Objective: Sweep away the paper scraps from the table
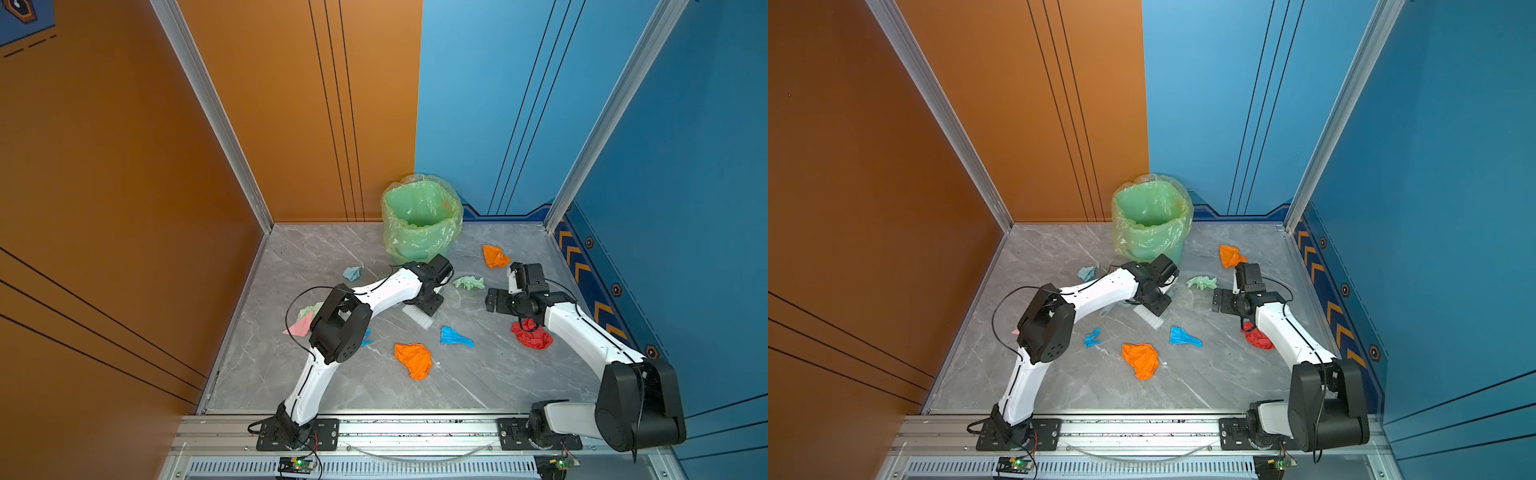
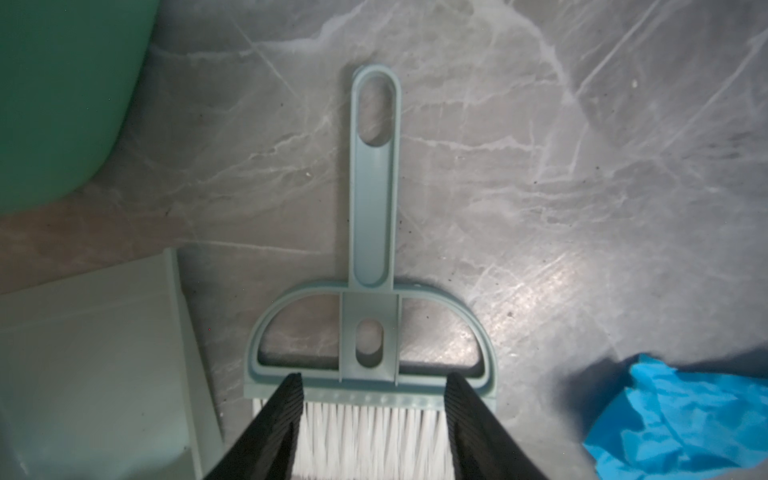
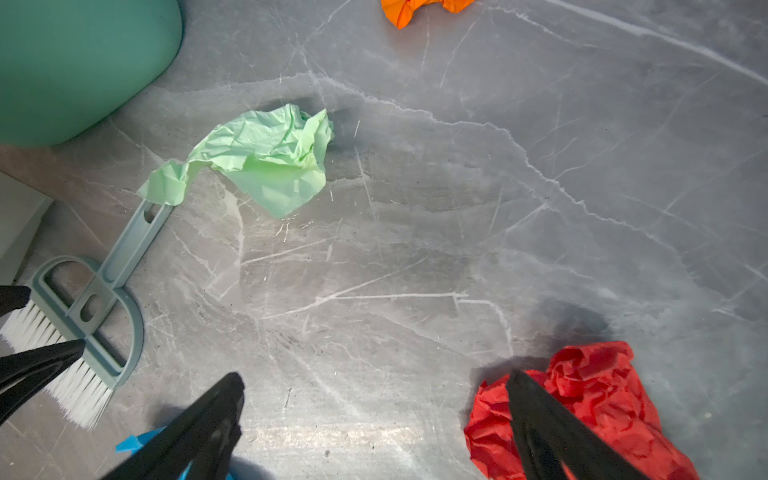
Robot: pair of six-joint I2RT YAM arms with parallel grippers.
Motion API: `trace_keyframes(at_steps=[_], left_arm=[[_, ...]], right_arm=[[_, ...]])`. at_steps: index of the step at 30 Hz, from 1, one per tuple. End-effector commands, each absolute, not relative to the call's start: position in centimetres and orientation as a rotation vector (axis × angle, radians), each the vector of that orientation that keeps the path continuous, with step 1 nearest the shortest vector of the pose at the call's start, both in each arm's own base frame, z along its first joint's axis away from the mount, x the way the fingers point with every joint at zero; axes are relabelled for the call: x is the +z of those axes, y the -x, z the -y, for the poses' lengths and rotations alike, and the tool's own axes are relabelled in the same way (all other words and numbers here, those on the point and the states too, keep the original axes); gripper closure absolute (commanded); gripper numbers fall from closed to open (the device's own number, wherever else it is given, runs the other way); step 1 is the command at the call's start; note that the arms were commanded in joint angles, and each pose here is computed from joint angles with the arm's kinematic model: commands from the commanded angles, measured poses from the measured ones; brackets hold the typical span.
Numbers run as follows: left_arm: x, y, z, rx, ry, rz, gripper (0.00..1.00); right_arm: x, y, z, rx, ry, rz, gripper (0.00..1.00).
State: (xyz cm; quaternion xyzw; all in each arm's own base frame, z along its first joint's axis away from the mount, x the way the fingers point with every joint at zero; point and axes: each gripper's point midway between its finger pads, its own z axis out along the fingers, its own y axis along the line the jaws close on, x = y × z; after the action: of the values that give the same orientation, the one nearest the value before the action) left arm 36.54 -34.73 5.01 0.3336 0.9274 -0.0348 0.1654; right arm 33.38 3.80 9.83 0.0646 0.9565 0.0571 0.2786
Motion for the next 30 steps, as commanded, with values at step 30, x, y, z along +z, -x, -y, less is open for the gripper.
trace_keyframes(at_steps=[30], left_arm=[[3.0,-36.6,34.8,-0.098,-0.981,-2.690,0.44]], right_arm=[[9.6,-33.2,-4.0,0.141,-0.182,-2.598,0.00]])
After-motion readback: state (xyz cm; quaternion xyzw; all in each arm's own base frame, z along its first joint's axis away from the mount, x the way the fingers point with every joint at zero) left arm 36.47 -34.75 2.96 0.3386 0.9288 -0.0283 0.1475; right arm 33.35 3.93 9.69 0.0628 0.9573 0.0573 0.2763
